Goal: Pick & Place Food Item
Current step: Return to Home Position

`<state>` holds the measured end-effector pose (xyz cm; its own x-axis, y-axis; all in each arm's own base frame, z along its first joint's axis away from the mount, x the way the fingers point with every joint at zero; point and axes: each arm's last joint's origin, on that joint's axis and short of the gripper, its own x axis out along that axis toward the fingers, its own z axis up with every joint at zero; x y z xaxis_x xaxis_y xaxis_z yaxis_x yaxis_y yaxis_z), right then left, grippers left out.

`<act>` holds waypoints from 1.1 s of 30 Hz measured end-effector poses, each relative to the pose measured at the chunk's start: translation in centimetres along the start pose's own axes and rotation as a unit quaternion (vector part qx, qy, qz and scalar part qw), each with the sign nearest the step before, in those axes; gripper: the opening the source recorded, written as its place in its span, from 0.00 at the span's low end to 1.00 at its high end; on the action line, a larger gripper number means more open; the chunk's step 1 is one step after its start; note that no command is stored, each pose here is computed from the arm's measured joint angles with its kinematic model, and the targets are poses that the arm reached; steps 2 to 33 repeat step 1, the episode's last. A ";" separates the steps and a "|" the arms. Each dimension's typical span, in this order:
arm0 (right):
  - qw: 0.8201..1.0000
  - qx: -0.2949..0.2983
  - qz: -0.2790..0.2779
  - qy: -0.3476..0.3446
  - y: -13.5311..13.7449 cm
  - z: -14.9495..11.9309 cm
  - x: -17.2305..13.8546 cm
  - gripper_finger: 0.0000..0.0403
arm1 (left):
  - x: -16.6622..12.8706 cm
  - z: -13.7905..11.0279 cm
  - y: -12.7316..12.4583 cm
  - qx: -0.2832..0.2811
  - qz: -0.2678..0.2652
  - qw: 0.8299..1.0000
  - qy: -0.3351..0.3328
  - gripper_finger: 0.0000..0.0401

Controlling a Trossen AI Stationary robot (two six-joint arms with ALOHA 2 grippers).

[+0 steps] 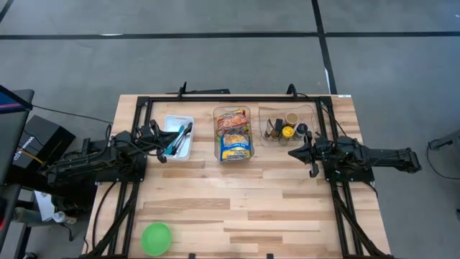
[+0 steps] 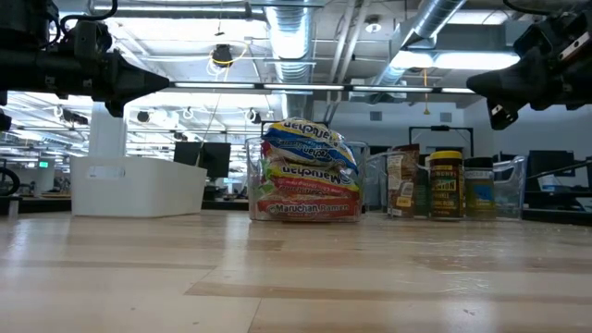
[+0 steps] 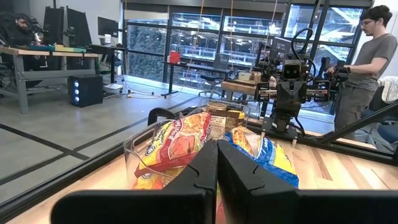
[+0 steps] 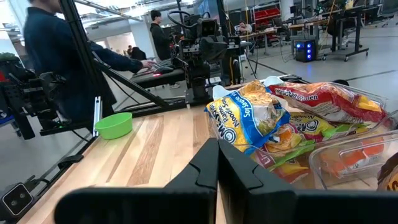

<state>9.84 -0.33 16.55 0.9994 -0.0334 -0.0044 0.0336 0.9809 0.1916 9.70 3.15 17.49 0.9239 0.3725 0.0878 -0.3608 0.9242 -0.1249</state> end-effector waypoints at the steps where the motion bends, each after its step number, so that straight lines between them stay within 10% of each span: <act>1: 1.000 0.000 0.000 0.000 0.0 0.0 0.0 0.00 | 0.0 0.0 0.0 0.000 0.000 1.000 0.000 0.00; 33: 1.000 0.000 0.000 0.000 0.0 0.0 0.0 0.00 | 0.0 0.0 0.0 0.000 0.000 1.000 0.000 0.00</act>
